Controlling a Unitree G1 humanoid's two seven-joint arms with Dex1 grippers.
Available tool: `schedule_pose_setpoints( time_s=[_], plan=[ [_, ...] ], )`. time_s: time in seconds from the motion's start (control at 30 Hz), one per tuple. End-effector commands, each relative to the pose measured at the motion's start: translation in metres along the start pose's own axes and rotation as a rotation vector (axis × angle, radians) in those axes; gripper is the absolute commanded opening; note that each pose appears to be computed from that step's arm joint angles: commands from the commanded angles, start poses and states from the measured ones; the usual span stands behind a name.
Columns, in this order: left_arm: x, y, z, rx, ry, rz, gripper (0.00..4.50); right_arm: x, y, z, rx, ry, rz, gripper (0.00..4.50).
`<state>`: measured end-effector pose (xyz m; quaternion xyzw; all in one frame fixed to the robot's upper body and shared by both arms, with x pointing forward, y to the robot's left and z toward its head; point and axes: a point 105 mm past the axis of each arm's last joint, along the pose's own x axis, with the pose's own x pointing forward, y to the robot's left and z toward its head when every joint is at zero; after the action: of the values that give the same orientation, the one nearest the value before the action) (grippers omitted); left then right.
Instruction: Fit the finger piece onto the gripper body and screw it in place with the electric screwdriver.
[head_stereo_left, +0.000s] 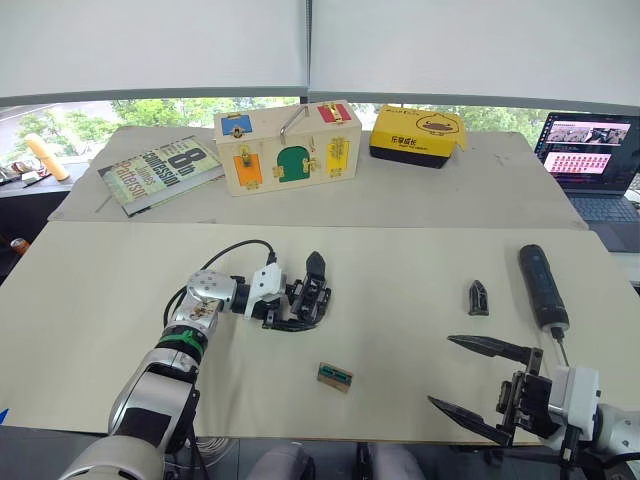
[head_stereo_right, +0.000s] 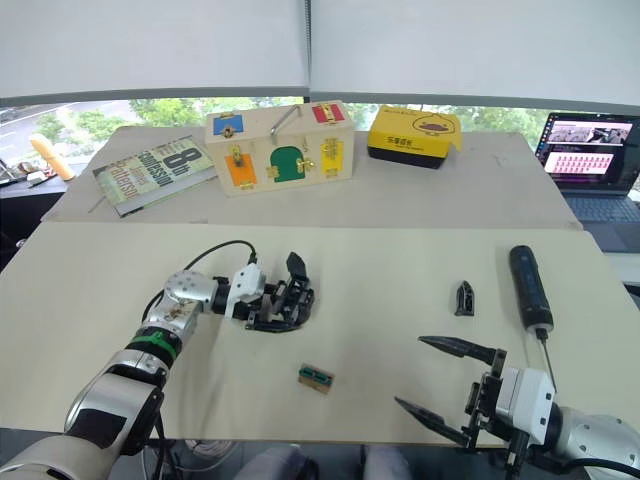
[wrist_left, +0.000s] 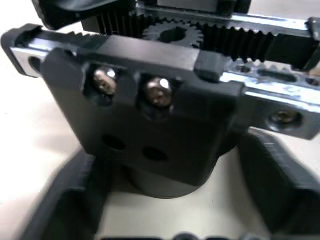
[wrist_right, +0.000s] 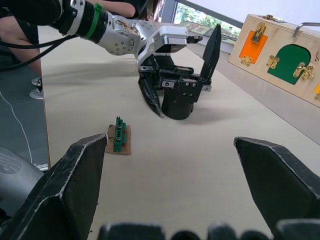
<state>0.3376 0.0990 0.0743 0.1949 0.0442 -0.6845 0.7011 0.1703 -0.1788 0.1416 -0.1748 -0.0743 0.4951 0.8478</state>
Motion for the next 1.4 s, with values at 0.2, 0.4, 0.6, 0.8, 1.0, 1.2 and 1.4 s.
schedule_pose_setpoints(
  time_s=[0.2,0.4,0.6,0.8,1.0,1.2,1.4],
  plan=[
    [0.005,-0.002,0.024,0.039,-0.129,0.044,2.32,-0.001,0.000,0.010,-0.055,-0.019,-0.028,4.50],
    [0.026,-0.007,0.039,-0.028,-0.148,0.174,2.32,-0.004,0.004,0.009,-0.049,-0.004,-0.050,4.50],
    [0.032,-0.013,0.026,-0.027,-0.056,0.199,2.32,-0.003,0.005,0.009,-0.046,-0.004,-0.051,4.50],
    [0.033,-0.019,0.015,-0.023,0.027,0.169,2.32,-0.001,0.004,0.009,-0.048,-0.006,-0.047,4.50],
    [0.031,-0.022,0.004,-0.069,0.063,0.159,2.32,-0.002,0.005,0.009,-0.021,0.001,-0.040,4.50],
    [0.023,-0.019,0.003,-0.095,0.057,0.178,3.69,-0.004,0.006,0.012,-0.003,0.005,-0.051,4.50],
    [-0.021,-0.035,0.005,-0.113,0.012,0.133,4.48,-0.013,-0.002,0.020,-0.031,0.011,-0.158,4.50]
  ],
)
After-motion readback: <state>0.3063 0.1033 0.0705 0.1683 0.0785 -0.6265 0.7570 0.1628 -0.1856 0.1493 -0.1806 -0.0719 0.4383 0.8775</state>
